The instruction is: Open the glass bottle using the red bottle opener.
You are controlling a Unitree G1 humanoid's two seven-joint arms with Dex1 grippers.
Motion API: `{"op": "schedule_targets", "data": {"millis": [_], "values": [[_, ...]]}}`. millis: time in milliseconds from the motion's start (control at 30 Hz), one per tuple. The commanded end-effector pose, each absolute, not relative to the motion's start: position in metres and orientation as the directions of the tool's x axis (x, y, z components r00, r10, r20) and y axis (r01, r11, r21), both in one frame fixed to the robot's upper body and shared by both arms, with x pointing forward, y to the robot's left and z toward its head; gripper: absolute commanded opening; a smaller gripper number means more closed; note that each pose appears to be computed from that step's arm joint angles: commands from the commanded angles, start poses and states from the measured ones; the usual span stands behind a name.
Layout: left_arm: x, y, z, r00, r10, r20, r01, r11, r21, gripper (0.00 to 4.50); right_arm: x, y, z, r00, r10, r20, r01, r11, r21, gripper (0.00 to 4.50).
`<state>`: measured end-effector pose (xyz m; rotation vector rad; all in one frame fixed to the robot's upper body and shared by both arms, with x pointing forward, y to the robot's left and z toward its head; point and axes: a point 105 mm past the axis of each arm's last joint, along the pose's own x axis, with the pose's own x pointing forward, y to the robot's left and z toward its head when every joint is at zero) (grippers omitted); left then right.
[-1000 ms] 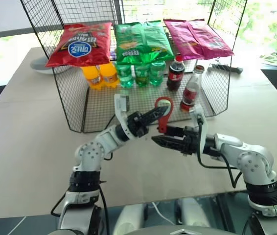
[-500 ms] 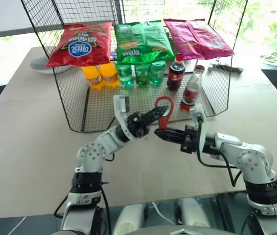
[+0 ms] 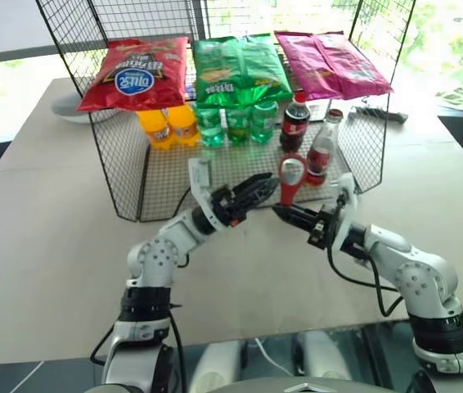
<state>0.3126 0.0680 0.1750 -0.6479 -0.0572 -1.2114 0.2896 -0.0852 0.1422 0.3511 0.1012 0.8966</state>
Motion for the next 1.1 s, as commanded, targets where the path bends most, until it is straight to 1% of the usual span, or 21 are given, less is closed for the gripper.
{"op": "schedule_targets", "data": {"millis": [33,67,133,167,233,300,367,500,600,767,900,1100], "values": [[0.318,0.057,0.177,0.356,-0.868,0.347,0.921,0.262,-0.289,4.46,0.300,-0.113,0.166,0.733,0.656,0.178,-0.680,0.714,0.168,0.00],[0.321,0.054,0.175,0.357,-0.873,0.332,0.925,0.282,-0.254,4.46,0.304,-0.121,0.169,0.762,0.616,0.201,-0.644,0.755,0.125,0.00],[0.333,0.044,0.175,0.376,-0.875,0.306,0.925,0.336,-0.175,4.46,0.312,-0.146,0.185,0.826,0.481,0.292,-0.511,0.859,0.030,0.00],[0.340,0.040,0.174,0.391,-0.873,0.293,0.920,0.365,-0.140,4.46,0.315,-0.155,0.192,0.839,0.429,0.334,-0.449,0.893,-0.018,0.00],[0.353,0.033,0.174,0.418,-0.865,0.276,0.907,0.414,-0.078,4.46,0.316,-0.167,0.206,0.843,0.348,0.411,-0.356,0.933,-0.059,0.00],[0.367,0.028,0.174,0.462,-0.847,0.264,0.880,0.474,-0.021,4.46,0.316,-0.171,0.215,0.831,0.306,0.464,-0.308,0.949,-0.073,0.00],[0.377,0.022,0.176,0.487,-0.833,0.263,0.861,0.509,0.020,4.46,0.315,-0.169,0.220,0.817,0.302,0.491,-0.292,0.951,-0.099,0.00],[0.390,-0.001,0.174,0.480,-0.839,0.256,0.863,0.505,0.039,4.46,0.311,-0.165,0.225,0.797,0.284,0.533,-0.257,0.958,-0.127,0.00],[0.394,-0.014,0.173,0.465,-0.849,0.252,0.870,0.491,0.051,4.46,0.310,-0.162,0.225,0.792,0.277,0.543,-0.253,0.960,-0.121,0.00],[0.405,-0.020,0.168,0.508,-0.832,0.226,0.844,0.533,0.067,4.46,0.309,-0.164,0.219,0.808,0.236,0.540,-0.249,0.967,-0.052,0.00],[0.411,-0.031,0.169,0.536,-0.821,0.195,0.827,0.558,0.076,4.46,0.306,-0.160,0.215,0.810,0.244,0.534,-0.263,0.964,-0.041,0.00],[0.413,-0.046,0.170,0.549,-0.819,0.165,0.819,0.567,0.086,4.46,0.305,-0.157,0.215,0.807,0.252,0.533,-0.271,0.962,-0.045,0.00]]}}
